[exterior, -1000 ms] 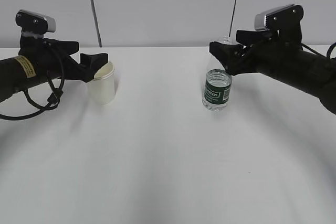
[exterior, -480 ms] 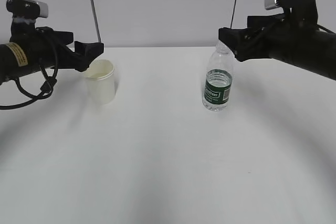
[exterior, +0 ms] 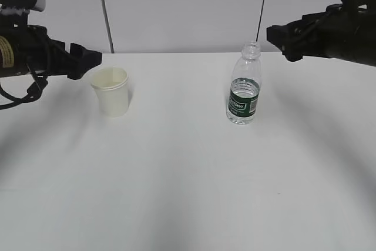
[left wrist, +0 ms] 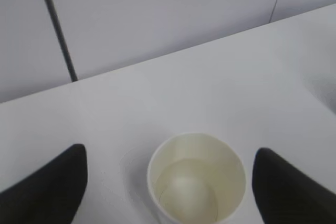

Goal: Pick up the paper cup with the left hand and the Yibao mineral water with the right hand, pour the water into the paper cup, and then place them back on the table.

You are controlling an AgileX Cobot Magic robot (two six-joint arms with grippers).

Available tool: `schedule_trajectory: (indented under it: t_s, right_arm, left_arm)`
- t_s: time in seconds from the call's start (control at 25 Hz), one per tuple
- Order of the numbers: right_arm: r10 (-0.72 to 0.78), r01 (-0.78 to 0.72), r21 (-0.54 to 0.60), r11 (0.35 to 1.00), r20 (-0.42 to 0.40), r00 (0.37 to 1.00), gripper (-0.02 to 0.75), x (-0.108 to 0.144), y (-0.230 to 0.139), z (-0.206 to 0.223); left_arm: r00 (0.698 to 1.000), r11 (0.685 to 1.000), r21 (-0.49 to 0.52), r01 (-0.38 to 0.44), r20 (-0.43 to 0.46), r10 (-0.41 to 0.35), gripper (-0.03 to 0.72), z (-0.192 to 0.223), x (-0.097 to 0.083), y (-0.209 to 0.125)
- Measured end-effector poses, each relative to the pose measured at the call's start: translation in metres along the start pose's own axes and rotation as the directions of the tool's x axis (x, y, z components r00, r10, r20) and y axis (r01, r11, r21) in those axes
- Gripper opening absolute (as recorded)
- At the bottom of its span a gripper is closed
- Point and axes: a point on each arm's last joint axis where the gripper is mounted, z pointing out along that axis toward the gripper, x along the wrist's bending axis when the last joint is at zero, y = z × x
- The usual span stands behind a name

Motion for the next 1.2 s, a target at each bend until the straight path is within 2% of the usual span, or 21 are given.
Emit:
schedule_trajectory:
  t_s: [0.16,0.28,0.4,0.48,0.52,0.68,0.8,1.04,1.2]
  right_arm:
    - [0.022,-0.024,0.046,0.999,0.052,0.998,0.594,-0.002,0.012,-0.019]
    - [0.063,-0.073,0.082,0.994,0.118,0.991,0.594,-0.006,0.019,-0.035]
    - [0.122,-0.15,0.116,0.982,0.219,0.968,0.594,-0.011,0.023,-0.05]
    - [0.143,-0.183,0.126,0.975,0.274,0.951,0.594,-0.013,0.026,-0.058]
    - [0.144,-0.191,0.137,0.972,0.296,0.944,0.594,-0.012,0.026,-0.061]
    - [0.13,-0.204,0.189,0.961,0.343,0.93,0.594,-0.005,0.023,-0.064]
    - [0.149,-0.239,0.216,0.947,0.363,0.92,0.594,0.0,0.02,-0.065]
    - [0.153,-0.303,0.305,0.903,0.431,0.889,0.591,0.001,0.01,-0.07]
    - [0.121,-0.348,0.438,0.829,0.467,0.876,0.59,0.002,-0.003,-0.077]
  left_arm:
    - [0.997,0.995,0.086,0.048,-0.062,-0.043,0.577,-0.016,0.001,0.005]
    - [0.992,0.988,0.11,0.112,-0.077,-0.104,0.577,-0.027,-0.001,0.011]
    - [0.988,0.978,0.143,0.154,-0.048,-0.149,0.575,-0.033,-0.007,0.013]
    - [0.987,0.969,0.191,0.156,0.0,-0.159,0.573,-0.034,-0.012,0.01]
    - [0.982,0.961,0.211,0.179,0.024,-0.188,0.572,-0.035,-0.015,0.008]
    - [0.958,0.94,0.263,0.215,0.13,-0.256,0.561,-0.036,-0.027,0.006]
    - [0.938,0.928,0.283,0.241,0.178,-0.298,0.555,-0.038,-0.032,0.007]
    - [0.926,0.922,0.295,0.25,0.207,-0.317,0.553,-0.039,-0.035,0.007]
    - [0.923,0.921,0.298,0.25,0.215,-0.32,0.549,-0.039,-0.036,0.007]
